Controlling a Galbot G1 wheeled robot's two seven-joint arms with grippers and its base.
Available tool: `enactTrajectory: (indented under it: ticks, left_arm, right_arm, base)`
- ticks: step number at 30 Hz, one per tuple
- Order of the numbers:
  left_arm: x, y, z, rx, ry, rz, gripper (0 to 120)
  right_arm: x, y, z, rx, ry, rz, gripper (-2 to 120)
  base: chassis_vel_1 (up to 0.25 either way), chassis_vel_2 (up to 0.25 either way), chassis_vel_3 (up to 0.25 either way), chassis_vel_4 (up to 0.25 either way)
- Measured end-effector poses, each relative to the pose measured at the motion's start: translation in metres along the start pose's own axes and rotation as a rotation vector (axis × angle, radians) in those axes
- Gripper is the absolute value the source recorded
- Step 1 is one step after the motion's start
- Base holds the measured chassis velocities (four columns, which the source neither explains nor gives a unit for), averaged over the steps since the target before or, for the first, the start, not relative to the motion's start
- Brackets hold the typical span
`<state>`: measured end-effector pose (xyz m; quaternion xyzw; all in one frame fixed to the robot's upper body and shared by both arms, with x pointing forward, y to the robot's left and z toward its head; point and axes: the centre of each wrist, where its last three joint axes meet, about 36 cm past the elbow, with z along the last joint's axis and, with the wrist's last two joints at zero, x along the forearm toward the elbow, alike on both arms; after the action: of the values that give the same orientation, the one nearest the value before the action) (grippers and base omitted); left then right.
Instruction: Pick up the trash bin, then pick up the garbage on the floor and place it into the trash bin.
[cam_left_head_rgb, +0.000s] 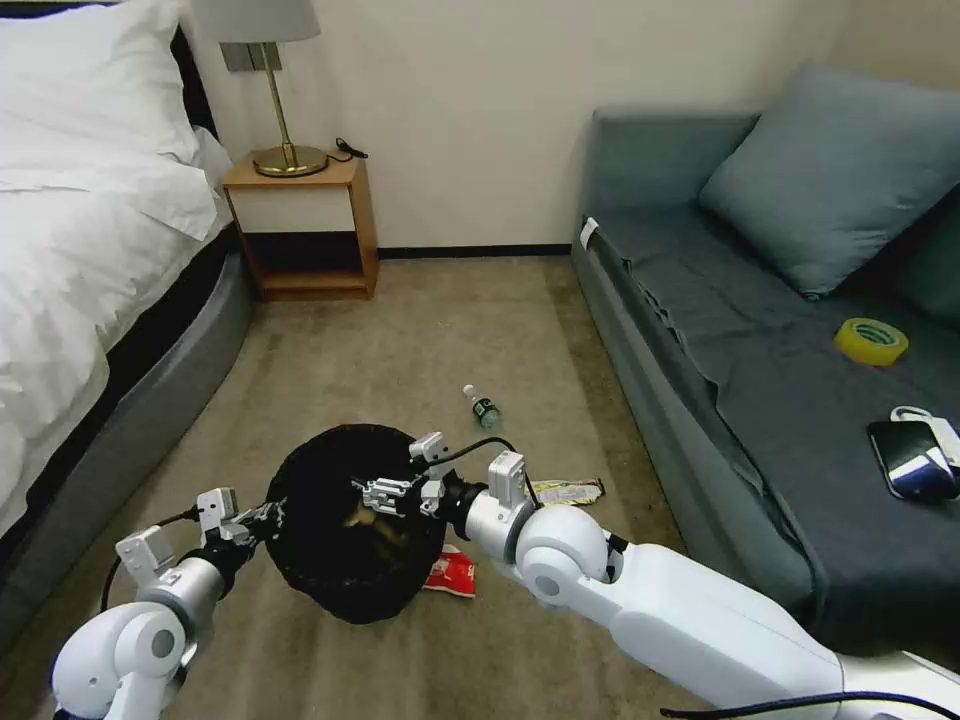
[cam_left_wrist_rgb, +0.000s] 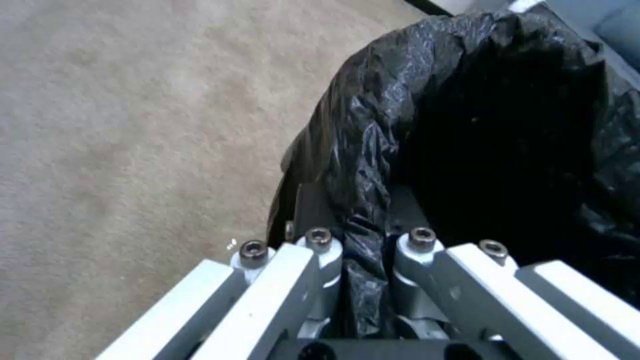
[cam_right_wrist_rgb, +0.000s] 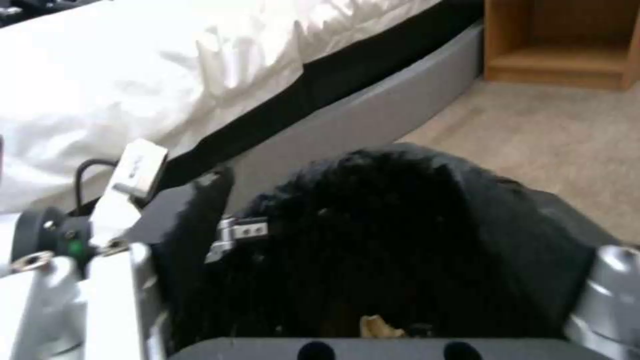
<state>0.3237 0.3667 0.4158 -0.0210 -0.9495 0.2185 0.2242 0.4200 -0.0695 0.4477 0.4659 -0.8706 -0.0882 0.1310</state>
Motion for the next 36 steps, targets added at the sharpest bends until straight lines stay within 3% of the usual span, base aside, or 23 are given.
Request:
enactTrajectory:
  ticks: [2, 3, 10, 15, 18, 26, 33, 36]
  left_arm:
    - [0.000, 0.000, 0.000, -0.001, -0.003, -0.003, 4]
    - [0.002, 0.003, -0.002, -0.014, -0.024, -0.029, 4]
    - [0.011, 0.018, -0.012, -0.061, -0.063, -0.155, 4]
    - [0.013, 0.027, -0.013, -0.061, -0.074, -0.188, 4]
    - [0.015, 0.037, -0.014, -0.055, -0.092, -0.219, 4]
    - [0.017, 0.043, -0.019, -0.057, -0.113, -0.239, 4]
    - [0.026, 0.056, -0.026, -0.061, -0.133, -0.263, 4]
    - [0.030, 0.063, -0.029, -0.059, -0.142, -0.275, 4]
  right_arm:
    - [0.000, 0.000, -0.001, 0.000, -0.002, 0.002, 92]
    - [-0.003, -0.007, -0.007, 0.000, -0.026, 0.021, 98]
    - [-0.005, -0.051, -0.015, 0.065, -0.044, 0.126, 100]
    - [0.000, -0.069, -0.007, 0.081, -0.020, 0.163, 100]
    - [0.008, -0.097, 0.019, 0.105, 0.141, 0.182, 100]
    - [-0.009, -0.114, 0.043, 0.092, 0.448, 0.078, 100]
    - [-0.081, -0.105, 0.045, 0.053, 0.619, -0.044, 100]
    - [-0.108, -0.117, 0.054, 0.064, 0.689, -0.048, 100]
  base:
    - [0.000, 0.000, 0.000, 0.000]
    - [0.000, 0.000, 0.000, 0.000]
    - [0.000, 0.000, 0.000, 0.000]
    - [0.000, 0.000, 0.000, 0.000]
    - [0.000, 0.000, 0.000, 0.000]
    - [0.000, 0.000, 0.000, 0.000]
    - [0.000, 0.000, 0.000, 0.000]
    - [0.000, 0.000, 0.000, 0.000]
